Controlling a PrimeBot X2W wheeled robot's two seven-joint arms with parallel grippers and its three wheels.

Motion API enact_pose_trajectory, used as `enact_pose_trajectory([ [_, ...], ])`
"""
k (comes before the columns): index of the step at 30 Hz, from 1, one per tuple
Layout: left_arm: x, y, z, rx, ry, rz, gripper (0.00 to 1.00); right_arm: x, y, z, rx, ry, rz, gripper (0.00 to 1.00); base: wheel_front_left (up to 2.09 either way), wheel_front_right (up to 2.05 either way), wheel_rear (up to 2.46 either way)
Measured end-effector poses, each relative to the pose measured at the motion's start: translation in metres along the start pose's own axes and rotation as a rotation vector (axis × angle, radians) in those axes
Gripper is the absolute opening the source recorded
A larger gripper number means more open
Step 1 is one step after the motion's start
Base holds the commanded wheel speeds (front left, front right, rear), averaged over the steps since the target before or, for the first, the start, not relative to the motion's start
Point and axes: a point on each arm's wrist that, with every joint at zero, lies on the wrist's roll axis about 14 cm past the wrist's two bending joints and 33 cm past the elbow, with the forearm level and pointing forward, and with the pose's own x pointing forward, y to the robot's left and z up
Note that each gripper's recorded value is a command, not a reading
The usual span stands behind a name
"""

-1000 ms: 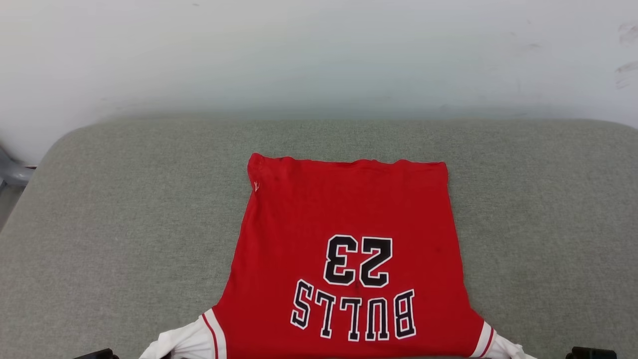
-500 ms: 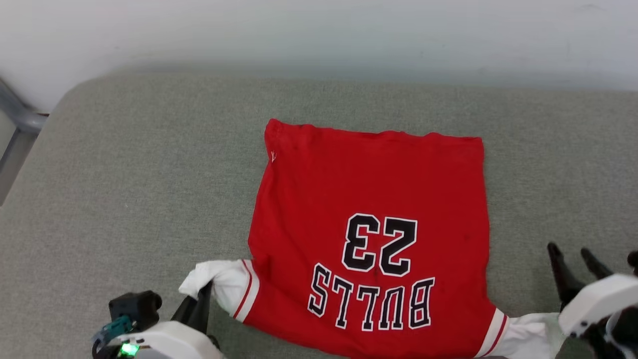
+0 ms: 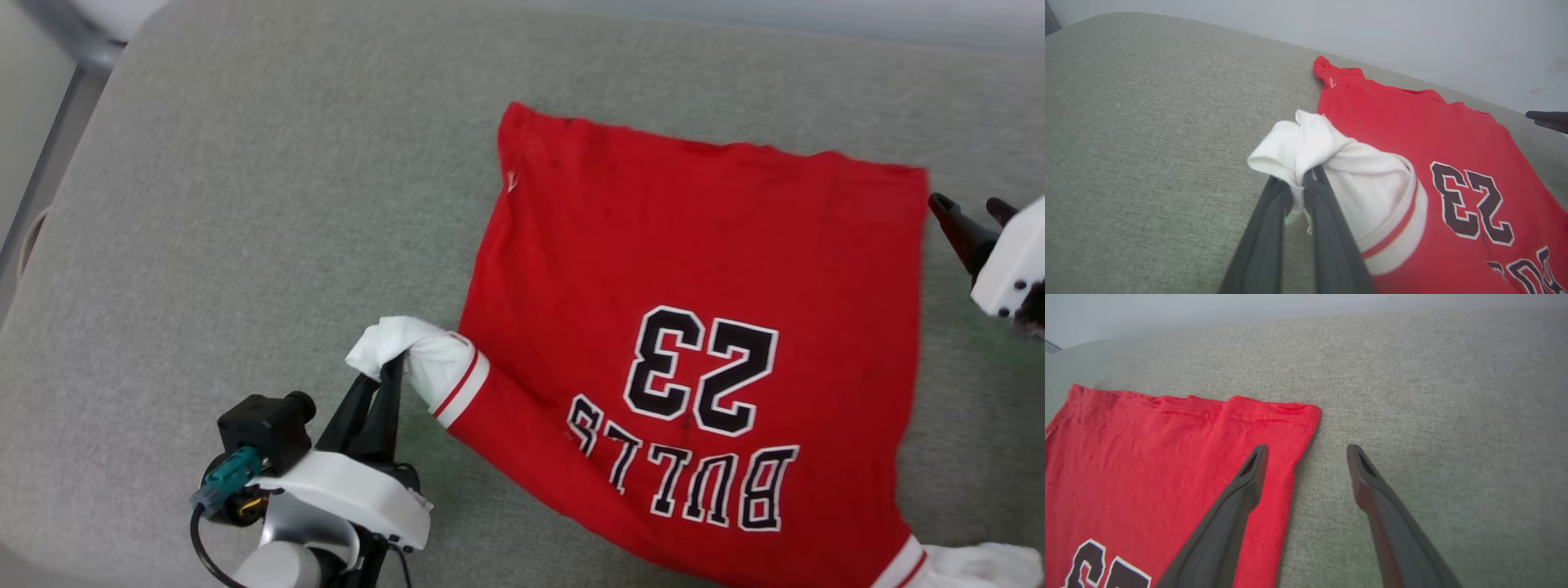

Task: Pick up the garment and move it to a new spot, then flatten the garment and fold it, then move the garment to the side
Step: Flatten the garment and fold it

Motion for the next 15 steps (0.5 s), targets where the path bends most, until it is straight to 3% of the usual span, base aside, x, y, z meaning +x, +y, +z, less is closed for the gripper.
enact_pose_trajectory([
  [7, 0.010, -0.001, 0.000, -0.012, -0.017, 0.011, 0.00, 0.050, 0.017, -0.008, -0.084, 0.174, 0.043, 1.00, 0.00, 0.00, 0.00],
  [15, 0.016, 0.008, -0.011, -0.019, -0.003, 0.045, 0.00, 0.078, 0.023, -0.057, -0.150, 0.431, 0.058, 1.00, 0.00, 0.00, 0.00],
])
